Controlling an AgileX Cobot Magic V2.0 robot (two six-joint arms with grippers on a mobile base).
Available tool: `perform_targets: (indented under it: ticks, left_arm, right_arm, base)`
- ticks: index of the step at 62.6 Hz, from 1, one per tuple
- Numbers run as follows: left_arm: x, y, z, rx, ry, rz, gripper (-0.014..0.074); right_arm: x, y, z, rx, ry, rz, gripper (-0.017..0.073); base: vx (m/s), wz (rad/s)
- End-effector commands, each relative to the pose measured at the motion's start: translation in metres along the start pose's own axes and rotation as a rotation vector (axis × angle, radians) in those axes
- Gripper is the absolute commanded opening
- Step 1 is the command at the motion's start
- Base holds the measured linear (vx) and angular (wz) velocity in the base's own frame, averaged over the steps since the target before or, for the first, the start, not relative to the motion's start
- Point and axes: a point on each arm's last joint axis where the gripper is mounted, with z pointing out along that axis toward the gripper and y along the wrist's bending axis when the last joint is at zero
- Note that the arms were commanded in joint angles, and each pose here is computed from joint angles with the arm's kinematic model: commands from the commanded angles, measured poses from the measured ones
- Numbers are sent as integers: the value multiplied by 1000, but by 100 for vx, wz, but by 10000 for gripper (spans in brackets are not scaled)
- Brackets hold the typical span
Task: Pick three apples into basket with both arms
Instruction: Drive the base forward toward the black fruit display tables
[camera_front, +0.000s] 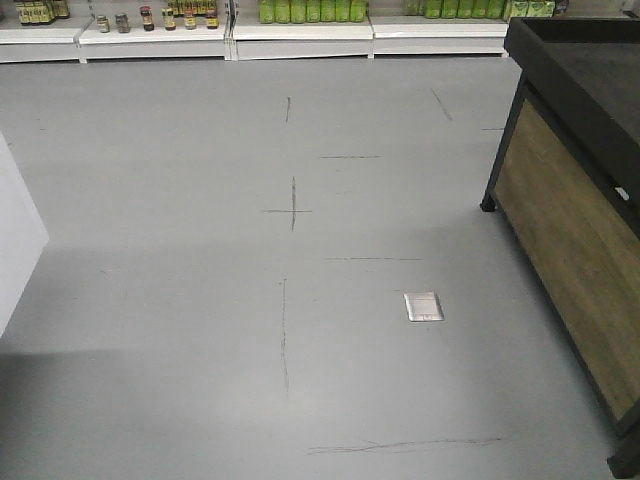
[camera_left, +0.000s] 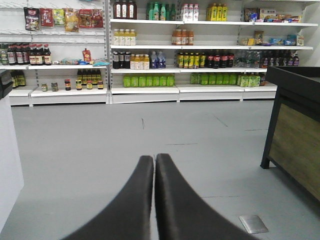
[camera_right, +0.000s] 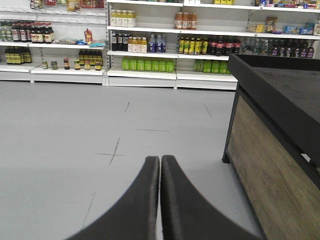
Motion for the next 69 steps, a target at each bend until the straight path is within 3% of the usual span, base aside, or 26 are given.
perform_targets:
  ticks: [1,69]
  left_arm:
    - [-8,-1,-2,11,-92,-10,-6]
    - [-8,-1,-2,14,-92,-10,-6]
  right_arm:
    - [-3,0,0,6,-76,-14,-8]
    - [-3,0,0,6,-76,-14,-8]
  base:
    - [15,-9]
    - [18,1]
